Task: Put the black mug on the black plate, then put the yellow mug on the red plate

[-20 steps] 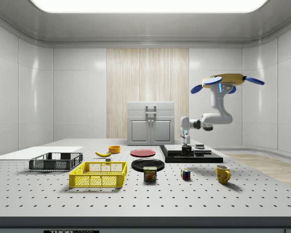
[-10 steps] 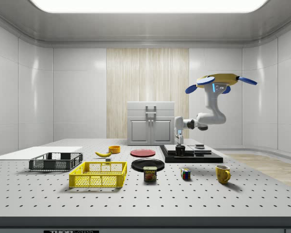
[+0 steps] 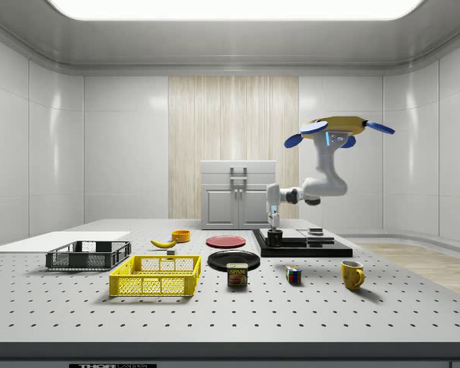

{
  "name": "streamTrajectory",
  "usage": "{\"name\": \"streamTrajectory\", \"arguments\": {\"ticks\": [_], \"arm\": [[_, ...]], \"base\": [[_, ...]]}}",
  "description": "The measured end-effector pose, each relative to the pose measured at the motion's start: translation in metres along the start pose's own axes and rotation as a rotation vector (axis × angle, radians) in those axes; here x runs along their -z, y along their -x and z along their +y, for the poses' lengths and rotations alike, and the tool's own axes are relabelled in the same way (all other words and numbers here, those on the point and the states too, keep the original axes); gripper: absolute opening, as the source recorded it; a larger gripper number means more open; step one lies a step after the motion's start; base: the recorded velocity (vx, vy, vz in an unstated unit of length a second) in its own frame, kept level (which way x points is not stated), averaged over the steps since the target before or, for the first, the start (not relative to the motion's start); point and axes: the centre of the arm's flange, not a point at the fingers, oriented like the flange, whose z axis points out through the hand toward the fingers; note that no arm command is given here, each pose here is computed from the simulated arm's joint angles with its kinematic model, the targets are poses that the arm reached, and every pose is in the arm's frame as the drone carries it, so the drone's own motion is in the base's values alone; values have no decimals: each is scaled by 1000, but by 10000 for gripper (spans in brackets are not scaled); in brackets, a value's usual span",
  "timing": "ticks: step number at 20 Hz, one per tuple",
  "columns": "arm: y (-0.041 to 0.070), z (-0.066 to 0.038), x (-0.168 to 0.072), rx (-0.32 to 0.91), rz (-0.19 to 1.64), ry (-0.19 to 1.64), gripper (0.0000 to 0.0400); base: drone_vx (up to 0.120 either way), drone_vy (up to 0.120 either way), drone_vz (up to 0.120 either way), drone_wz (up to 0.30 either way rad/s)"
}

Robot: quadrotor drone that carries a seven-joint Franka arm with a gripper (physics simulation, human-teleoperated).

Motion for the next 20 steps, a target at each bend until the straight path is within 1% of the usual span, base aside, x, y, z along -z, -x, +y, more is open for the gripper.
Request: {"name": "streamTrajectory", "arguments": {"ticks": [9,13,20], "arm": [[0,0,0,0,0,0,110],[0,0,0,0,0,0,110],[0,0,0,0,0,0,110]], "base": [[120,0,0,0],[120,-100,0,0],[120,0,0,0]]}}
